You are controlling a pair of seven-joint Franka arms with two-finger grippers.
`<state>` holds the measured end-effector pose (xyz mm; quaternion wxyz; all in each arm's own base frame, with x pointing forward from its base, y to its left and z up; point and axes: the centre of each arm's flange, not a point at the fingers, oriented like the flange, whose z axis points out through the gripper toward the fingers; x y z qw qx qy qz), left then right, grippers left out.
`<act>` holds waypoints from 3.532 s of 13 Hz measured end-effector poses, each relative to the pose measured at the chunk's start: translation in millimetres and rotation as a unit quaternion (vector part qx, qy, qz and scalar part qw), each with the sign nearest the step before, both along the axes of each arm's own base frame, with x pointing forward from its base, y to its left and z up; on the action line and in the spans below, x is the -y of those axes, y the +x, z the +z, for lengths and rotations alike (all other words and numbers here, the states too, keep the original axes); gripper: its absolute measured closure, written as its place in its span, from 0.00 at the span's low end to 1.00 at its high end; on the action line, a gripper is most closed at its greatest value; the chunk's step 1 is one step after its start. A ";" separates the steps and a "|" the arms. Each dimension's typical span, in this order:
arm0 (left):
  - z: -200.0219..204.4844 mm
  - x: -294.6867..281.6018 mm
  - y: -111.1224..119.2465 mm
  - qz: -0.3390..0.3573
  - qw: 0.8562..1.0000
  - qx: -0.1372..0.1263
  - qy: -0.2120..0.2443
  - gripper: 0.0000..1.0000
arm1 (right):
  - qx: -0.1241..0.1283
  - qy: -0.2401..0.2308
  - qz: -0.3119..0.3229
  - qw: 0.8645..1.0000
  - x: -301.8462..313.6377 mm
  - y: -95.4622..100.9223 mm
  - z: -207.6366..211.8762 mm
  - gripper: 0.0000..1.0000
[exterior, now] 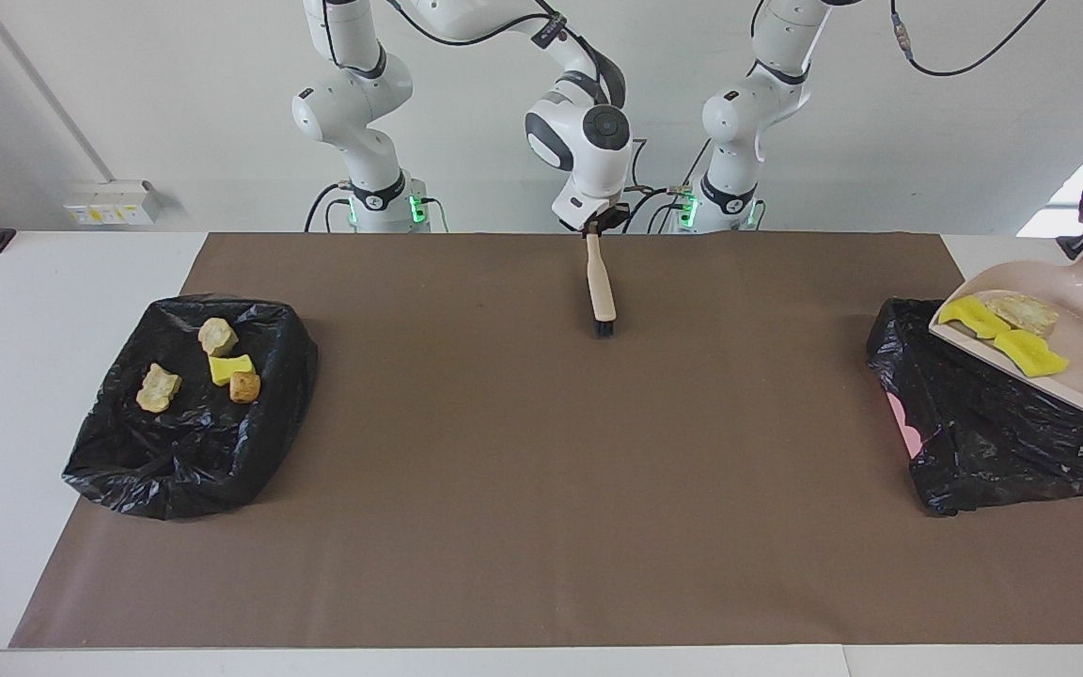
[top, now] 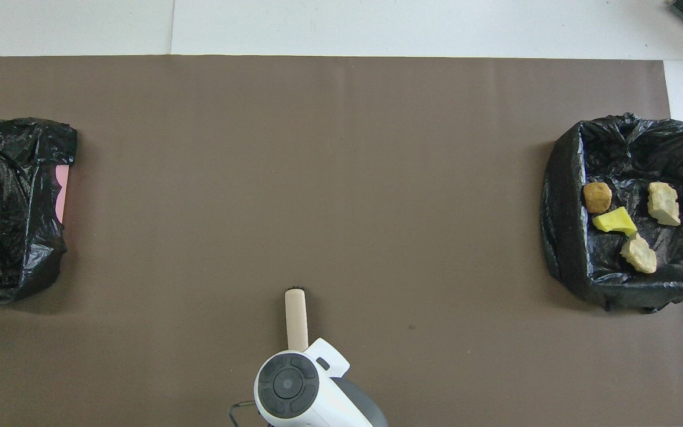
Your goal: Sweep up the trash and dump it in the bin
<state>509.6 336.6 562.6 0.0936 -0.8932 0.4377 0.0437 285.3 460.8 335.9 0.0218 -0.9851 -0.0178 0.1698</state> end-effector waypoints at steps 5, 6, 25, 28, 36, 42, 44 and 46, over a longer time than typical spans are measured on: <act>-3.7 7.9 18.2 -0.051 0.993 -0.040 0.097 0.68 | 0.004 0.010 -0.004 1.000 -3.8 12.9 22.7 0.07; -3.9 18.8 25.6 -0.071 0.989 -0.053 0.123 0.68 | 0.004 0.011 -0.006 1.000 -1.6 19.9 33.6 0.01; 67.0 188.5 58.1 -0.196 0.956 -0.083 0.202 0.68 | 0.171 0.003 0.030 0.985 362.6 252.6 260.1 0.00; 66.1 236.5 41.5 -0.078 0.987 -0.066 0.128 0.68 | 0.190 -0.044 0.051 0.980 399.3 260.2 276.2 0.00; 46.2 402.0 10.9 0.187 0.982 -0.020 -0.035 0.68 | 0.162 -0.036 -0.037 0.985 481.5 261.5 297.4 0.00; 12.9 587.4 -20.6 0.279 0.952 0.036 -0.118 0.68 | 0.154 -0.033 -0.074 0.985 518.3 257.6 298.1 0.00; -11.6 618.7 -22.5 0.278 0.952 0.029 -0.121 0.68 | 0.154 -0.034 -0.084 0.984 530.1 255.8 299.2 0.00; -49.8 658.0 -19.8 0.293 0.947 0.029 -0.128 0.68 | 0.154 -0.032 -0.086 0.984 531.1 255.8 299.1 0.00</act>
